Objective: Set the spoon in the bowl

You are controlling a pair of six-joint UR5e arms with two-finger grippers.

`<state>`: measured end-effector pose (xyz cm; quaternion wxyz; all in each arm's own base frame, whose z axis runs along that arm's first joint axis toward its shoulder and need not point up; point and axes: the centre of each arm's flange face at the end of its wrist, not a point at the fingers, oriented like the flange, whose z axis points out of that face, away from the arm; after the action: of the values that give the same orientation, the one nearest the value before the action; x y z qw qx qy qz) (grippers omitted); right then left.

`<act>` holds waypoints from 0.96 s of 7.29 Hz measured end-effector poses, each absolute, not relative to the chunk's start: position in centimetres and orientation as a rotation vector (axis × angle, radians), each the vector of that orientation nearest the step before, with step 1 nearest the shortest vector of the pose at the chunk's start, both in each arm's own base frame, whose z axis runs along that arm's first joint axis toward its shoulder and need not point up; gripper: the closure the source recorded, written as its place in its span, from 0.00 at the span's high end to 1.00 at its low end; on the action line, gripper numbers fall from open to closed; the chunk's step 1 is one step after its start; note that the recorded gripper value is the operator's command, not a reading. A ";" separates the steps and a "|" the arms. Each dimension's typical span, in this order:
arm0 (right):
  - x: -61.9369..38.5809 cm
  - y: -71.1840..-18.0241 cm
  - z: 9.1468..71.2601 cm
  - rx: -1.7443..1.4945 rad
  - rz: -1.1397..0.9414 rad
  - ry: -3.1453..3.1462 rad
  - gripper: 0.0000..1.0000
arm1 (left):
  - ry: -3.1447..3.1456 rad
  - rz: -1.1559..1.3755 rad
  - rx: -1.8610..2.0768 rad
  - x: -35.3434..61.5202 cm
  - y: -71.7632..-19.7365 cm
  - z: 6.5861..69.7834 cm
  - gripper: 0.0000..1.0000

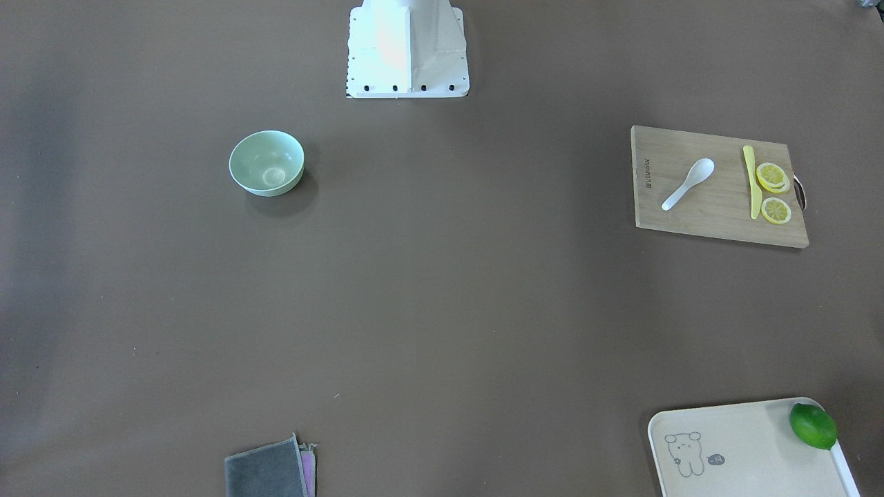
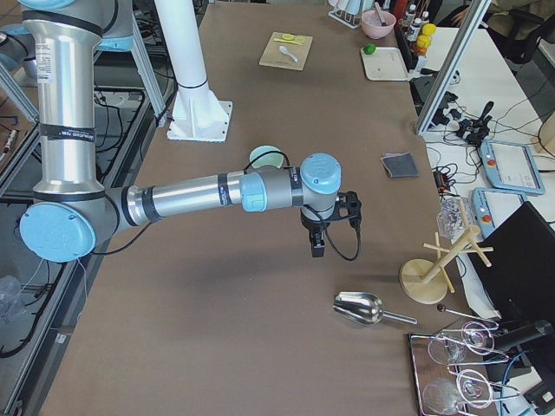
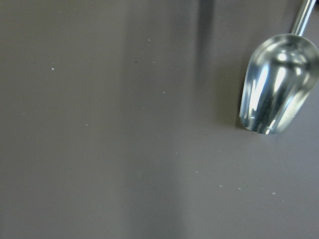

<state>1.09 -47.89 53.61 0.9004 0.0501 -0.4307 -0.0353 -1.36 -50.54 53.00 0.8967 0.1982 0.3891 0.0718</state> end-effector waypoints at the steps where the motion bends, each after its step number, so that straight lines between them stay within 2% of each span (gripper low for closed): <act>1: -0.7 -47.5 51.5 0.103 -0.073 -0.922 1.00 | 0.820 0.194 0.414 1.6 -51.7 51.5 0.98; 5: -8.0 -45.4 45.2 0.117 -0.130 -0.961 1.00 | 0.805 0.346 0.470 11.8 -52.4 48.4 0.98; 7: -16.0 -43.7 42.8 0.134 -0.071 -0.983 1.00 | 0.850 0.344 0.466 14.6 -51.6 47.6 0.98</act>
<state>-16.00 -43.66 42.81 0.8790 0.0643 -0.4713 -0.0341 14.59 -51.63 47.58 0.8707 0.2229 0.4063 0.1644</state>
